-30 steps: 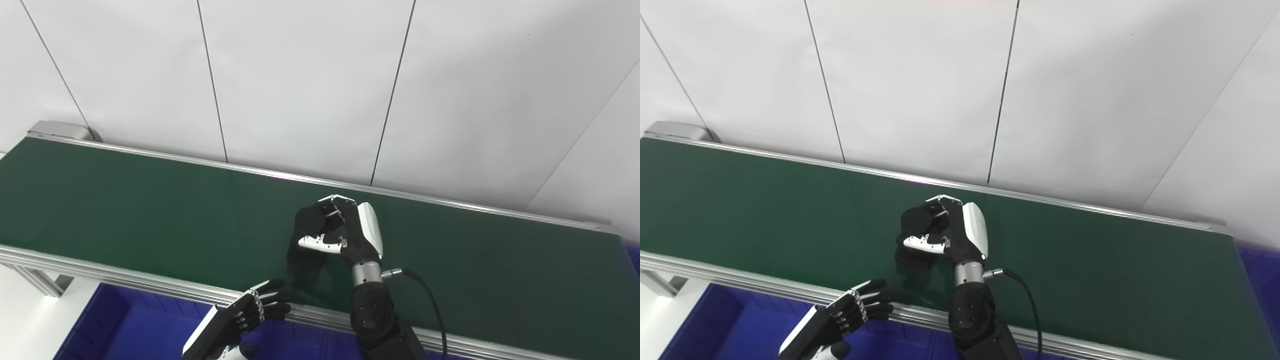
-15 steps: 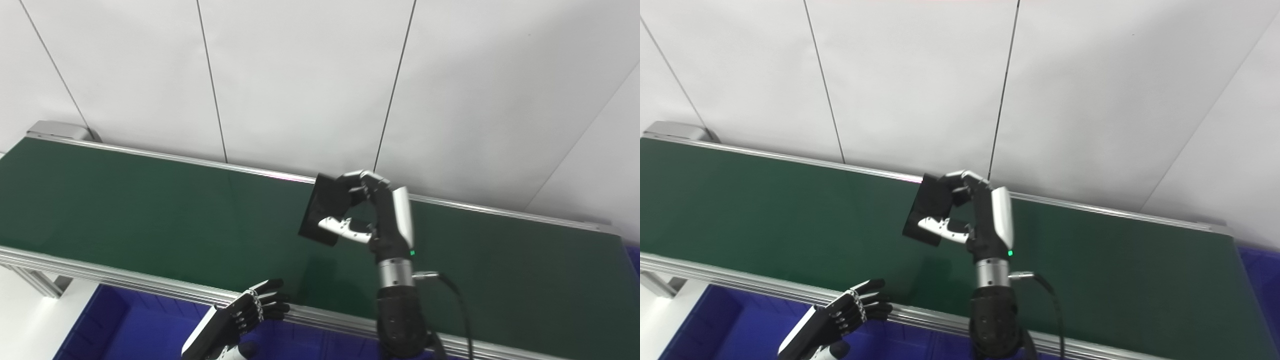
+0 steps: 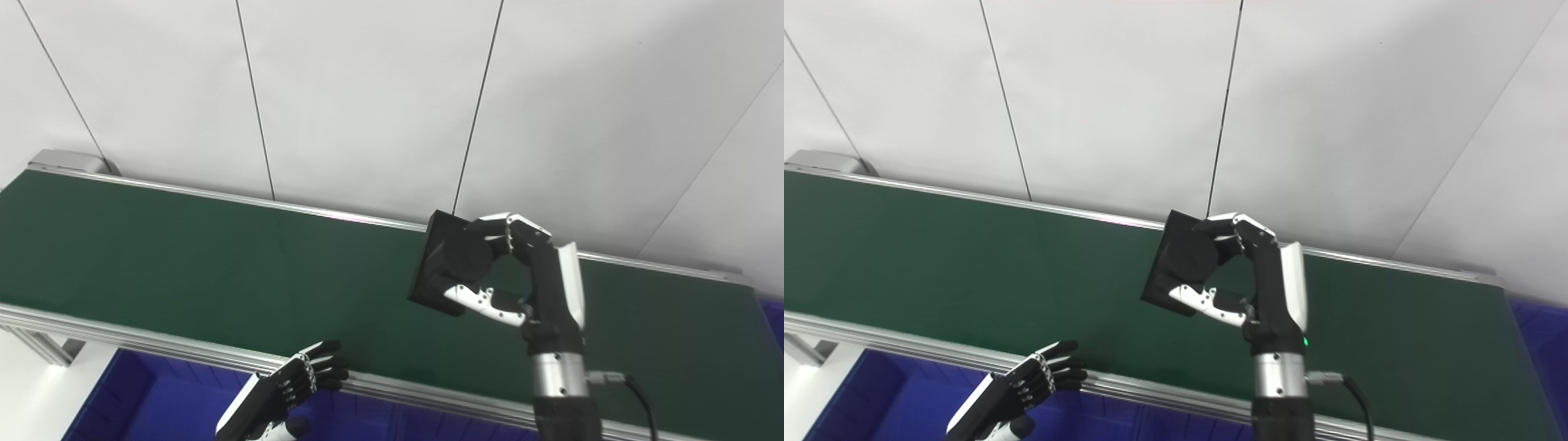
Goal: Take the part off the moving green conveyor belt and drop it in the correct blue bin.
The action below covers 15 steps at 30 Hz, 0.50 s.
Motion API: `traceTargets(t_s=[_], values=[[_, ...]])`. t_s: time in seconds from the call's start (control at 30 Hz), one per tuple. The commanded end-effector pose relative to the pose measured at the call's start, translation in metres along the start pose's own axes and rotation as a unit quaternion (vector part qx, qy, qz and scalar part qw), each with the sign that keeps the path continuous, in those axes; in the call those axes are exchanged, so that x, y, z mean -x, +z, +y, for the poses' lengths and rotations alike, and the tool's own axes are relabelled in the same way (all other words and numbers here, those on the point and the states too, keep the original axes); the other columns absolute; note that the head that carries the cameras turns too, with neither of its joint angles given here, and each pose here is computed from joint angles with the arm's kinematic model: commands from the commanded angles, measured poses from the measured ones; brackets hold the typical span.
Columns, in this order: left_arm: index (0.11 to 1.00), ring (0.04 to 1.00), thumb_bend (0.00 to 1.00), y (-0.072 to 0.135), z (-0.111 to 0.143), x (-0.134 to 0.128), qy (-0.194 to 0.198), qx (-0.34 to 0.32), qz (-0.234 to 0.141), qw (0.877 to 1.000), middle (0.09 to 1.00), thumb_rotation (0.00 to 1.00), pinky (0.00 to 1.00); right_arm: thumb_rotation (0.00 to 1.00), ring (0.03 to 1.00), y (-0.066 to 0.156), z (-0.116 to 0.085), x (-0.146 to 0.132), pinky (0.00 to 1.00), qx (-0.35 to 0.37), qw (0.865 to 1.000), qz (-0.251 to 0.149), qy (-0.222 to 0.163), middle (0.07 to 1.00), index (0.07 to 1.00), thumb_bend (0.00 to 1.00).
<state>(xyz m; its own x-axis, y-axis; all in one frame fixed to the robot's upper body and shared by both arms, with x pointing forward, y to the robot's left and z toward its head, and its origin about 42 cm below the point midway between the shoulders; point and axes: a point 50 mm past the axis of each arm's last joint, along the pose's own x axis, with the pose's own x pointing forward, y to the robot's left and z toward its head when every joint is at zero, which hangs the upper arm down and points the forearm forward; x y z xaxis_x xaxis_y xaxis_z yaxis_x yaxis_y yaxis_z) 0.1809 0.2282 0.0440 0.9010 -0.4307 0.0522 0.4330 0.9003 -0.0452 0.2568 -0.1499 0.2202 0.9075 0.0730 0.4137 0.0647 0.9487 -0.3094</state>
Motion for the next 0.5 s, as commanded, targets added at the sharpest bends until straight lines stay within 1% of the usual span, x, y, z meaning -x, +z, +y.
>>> traceTargets(t_s=[0.0, 0.23, 0.47], values=[[0.866, 0.765, 0.90, 0.008, 0.006, -0.003, -0.002, -0.007, -0.017, 1.000, 0.796, 0.65, 0.75, 0.00, 0.440, 0.013, -0.008, 0.004, 0.39, -0.009, 1.000, -0.029, -0.007, 0.514, 0.492, 0.52], [0.868, 0.765, 0.90, 0.013, 0.011, -0.005, -0.004, -0.007, -0.018, 1.000, 0.795, 0.65, 0.76, 0.00, 0.443, 0.022, -0.027, 0.033, 0.39, 0.009, 0.999, -0.025, -0.029, 0.516, 0.487, 0.52], [0.866, 0.764, 0.90, 0.020, 0.016, -0.007, -0.004, -0.010, -0.021, 1.000, 0.795, 0.65, 0.75, 0.00, 0.452, 0.027, -0.041, 0.061, 0.40, 0.018, 0.999, 0.006, -0.048, 0.520, 0.479, 0.52]])
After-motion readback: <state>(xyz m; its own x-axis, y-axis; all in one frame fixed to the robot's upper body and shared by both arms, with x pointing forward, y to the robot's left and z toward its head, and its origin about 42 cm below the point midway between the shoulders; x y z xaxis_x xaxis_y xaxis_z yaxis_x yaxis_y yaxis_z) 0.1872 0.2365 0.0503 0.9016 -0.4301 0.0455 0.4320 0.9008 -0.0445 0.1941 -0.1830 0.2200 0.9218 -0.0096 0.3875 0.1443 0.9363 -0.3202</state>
